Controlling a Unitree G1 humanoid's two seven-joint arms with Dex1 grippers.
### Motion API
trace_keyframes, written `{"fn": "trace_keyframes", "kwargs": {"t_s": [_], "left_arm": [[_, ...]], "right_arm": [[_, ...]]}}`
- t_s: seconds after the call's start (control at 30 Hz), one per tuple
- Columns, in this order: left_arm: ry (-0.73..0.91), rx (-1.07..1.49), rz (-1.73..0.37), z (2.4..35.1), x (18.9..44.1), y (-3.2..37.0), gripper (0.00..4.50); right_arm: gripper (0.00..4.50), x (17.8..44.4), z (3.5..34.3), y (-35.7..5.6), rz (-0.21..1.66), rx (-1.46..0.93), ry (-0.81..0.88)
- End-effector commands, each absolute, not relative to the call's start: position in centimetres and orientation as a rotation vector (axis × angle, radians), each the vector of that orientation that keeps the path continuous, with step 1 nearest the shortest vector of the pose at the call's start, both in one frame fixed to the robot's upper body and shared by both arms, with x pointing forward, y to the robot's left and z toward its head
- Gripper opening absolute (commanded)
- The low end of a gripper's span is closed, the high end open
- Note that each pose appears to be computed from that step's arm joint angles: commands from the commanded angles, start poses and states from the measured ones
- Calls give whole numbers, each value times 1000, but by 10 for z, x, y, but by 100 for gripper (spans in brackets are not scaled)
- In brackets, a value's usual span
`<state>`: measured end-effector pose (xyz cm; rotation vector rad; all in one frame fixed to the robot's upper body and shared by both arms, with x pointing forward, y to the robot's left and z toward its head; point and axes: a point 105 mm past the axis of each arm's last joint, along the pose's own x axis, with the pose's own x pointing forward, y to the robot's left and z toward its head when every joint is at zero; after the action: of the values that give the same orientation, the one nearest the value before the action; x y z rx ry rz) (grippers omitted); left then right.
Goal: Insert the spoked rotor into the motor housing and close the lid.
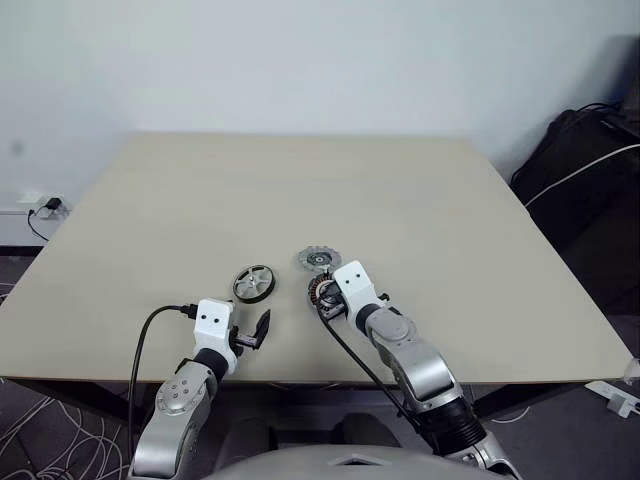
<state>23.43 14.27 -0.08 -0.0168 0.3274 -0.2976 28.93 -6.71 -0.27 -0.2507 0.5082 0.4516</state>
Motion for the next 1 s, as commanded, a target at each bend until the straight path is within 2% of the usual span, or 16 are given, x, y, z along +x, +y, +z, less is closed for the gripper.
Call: {"fn": "trace_keyframes", "kwargs": {"t_s": [0.03, 0.27, 0.47, 0.7, 0.8, 1.0], "left_arm": [[255, -15, -311, 16, 241, 139, 450], [259, -18, -313, 15, 241, 138, 450], [257, -15, -313, 16, 241, 139, 450], [257, -14, -313, 16, 241, 139, 450], [257, -14, -311, 16, 241, 139, 450], [257, -15, -308, 16, 240, 139, 450]], "right_arm": [[2, 289, 3, -74, 431, -235, 494], [2, 286, 5, -74, 428, -225, 491], [2, 295, 27, -68, 437, -177, 381], [2, 298, 34, -52, 495, -181, 336], [2, 300, 29, -51, 496, -171, 348], [2, 294, -3, -73, 434, -185, 463]]}}
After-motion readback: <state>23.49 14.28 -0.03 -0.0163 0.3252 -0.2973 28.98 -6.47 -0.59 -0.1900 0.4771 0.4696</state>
